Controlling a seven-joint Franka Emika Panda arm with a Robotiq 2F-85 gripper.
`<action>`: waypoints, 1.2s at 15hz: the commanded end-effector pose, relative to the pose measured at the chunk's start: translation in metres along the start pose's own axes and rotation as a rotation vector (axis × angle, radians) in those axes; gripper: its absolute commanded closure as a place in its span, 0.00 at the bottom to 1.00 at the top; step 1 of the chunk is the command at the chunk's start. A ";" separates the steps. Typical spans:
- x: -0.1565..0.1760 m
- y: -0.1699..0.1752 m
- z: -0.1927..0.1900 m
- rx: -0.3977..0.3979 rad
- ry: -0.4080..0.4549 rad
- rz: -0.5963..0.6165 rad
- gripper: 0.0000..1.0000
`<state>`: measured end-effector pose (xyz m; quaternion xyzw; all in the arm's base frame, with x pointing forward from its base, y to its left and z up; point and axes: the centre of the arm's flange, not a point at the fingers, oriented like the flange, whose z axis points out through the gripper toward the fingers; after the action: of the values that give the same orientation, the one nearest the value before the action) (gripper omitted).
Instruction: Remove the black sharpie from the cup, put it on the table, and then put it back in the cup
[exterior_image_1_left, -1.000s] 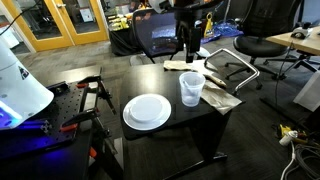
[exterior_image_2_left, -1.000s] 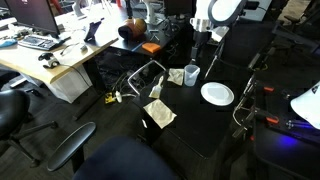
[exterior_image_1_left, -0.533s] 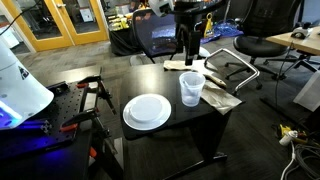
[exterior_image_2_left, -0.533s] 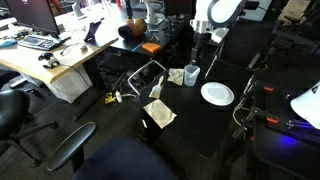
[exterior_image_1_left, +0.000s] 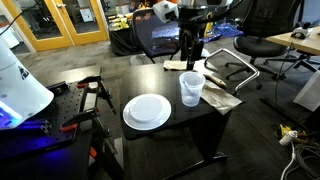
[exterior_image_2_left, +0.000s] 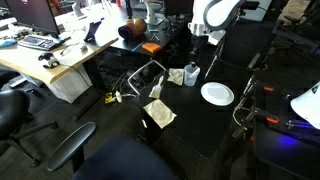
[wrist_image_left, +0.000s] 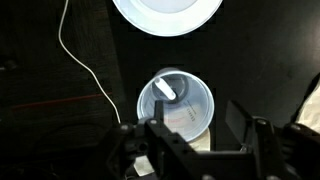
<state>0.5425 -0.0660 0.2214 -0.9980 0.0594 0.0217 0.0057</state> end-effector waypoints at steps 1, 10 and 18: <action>0.020 0.007 0.001 -0.020 -0.025 0.015 0.51; 0.043 0.015 0.024 -0.062 -0.113 0.011 0.56; 0.049 0.012 0.042 -0.062 -0.154 0.002 0.71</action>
<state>0.5789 -0.0843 0.1789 -0.9949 0.0543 0.0842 -0.0145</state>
